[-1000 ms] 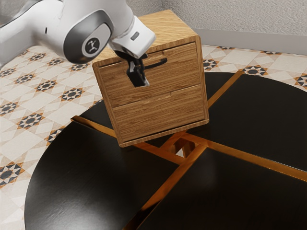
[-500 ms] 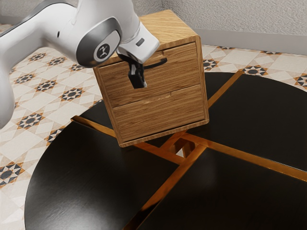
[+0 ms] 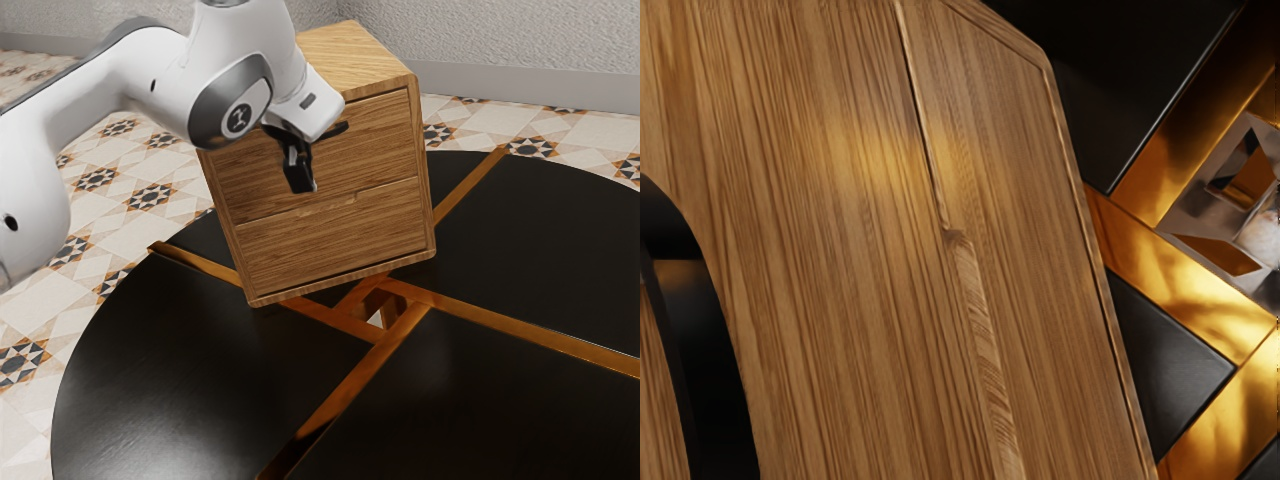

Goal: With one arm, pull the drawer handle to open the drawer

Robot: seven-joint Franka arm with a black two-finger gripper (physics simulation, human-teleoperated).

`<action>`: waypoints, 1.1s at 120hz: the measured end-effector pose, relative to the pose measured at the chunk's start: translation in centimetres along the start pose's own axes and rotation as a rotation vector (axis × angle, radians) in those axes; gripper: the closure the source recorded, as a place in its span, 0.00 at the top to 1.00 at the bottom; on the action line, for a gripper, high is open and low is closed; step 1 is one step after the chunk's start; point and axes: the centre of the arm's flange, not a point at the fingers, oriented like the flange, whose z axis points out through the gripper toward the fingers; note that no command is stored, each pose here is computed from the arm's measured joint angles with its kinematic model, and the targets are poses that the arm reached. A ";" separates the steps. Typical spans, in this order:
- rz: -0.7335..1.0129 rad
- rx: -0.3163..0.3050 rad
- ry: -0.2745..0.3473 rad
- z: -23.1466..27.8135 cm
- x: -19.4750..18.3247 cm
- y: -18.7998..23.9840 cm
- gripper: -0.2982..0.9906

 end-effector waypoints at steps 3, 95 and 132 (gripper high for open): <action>0.002 -0.002 0.003 0.0 0.2 0.1 0.77; -0.011 -0.057 0.040 -2.6 1.5 4.8 0.58; 0.004 -0.019 0.085 -5.1 2.0 8.5 0.53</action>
